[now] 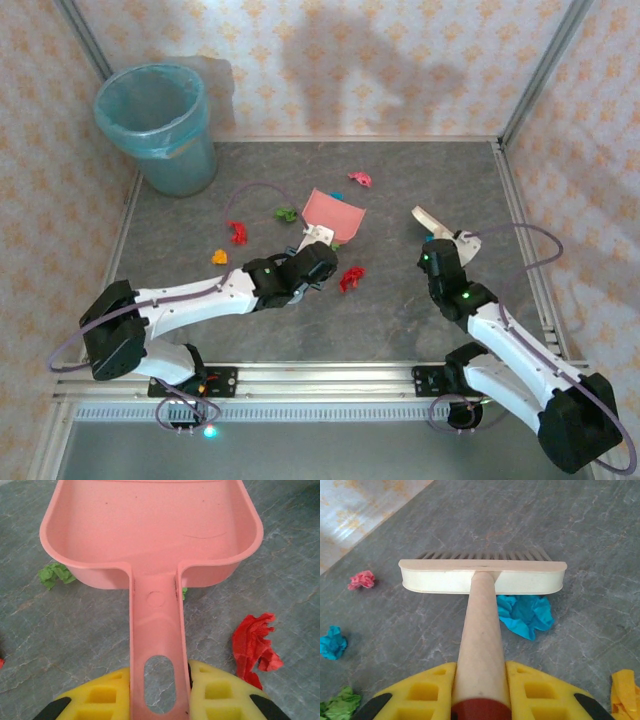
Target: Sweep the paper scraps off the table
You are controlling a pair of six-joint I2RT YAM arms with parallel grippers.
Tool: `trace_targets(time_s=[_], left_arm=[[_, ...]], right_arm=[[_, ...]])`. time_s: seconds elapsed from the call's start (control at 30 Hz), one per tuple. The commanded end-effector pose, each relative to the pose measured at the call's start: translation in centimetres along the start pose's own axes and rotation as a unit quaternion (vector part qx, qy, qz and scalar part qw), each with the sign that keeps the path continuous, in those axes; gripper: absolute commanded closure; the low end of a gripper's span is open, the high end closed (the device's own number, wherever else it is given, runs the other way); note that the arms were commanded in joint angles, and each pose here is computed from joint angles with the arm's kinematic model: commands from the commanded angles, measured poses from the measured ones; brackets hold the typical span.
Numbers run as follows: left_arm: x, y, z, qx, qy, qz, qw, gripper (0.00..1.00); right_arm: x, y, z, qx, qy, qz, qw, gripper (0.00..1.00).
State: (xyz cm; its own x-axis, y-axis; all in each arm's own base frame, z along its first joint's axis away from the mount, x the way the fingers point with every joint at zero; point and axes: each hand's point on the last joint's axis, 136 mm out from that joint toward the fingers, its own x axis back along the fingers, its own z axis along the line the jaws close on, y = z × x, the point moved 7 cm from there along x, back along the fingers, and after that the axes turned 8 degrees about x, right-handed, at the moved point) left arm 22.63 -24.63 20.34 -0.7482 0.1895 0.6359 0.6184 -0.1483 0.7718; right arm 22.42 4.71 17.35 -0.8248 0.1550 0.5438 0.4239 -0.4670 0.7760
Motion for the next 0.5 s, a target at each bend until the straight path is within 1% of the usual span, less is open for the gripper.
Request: trace_targets(time_s=[0.0, 0.07, 0.17, 0.33, 0.4, 0.47], left_arm=[[1.4, 0.7, -0.3, 0.021, -0.033, -0.019, 0.999, 1.00], [1.8, 0.6, -0.6, 0.019, -0.047, -0.020, 0.999, 1.00], [2.7, 0.4, -1.5, -0.004, -0.064, -0.020, 0.998, 1.00], [3.8, -0.6, -4.1, -0.040, -0.114, -0.007, 0.993, 1.00], [4.0, -0.9, -5.0, -0.060, -0.114, 0.001, 0.992, 1.00], [4.0, -1.2, -5.8, -0.071, -0.121, 0.011, 0.990, 1.00]], right_arm=[[0.9, 2.4, 1.4, -0.008, 0.022, -0.025, 0.999, 1.00], [1.1, 3.1, 1.9, 0.008, 0.007, -0.012, 1.000, 1.00], [1.6, 4.2, 2.0, 0.008, -0.051, 0.030, 0.998, 1.00], [2.8, 5.1, 1.9, 0.030, -0.129, 0.100, 0.986, 1.00], [3.7, 5.5, 1.7, 0.035, -0.136, 0.110, 0.984, 1.00], [4.5, 5.9, 1.3, 0.031, -0.134, 0.098, 0.986, 1.00]])
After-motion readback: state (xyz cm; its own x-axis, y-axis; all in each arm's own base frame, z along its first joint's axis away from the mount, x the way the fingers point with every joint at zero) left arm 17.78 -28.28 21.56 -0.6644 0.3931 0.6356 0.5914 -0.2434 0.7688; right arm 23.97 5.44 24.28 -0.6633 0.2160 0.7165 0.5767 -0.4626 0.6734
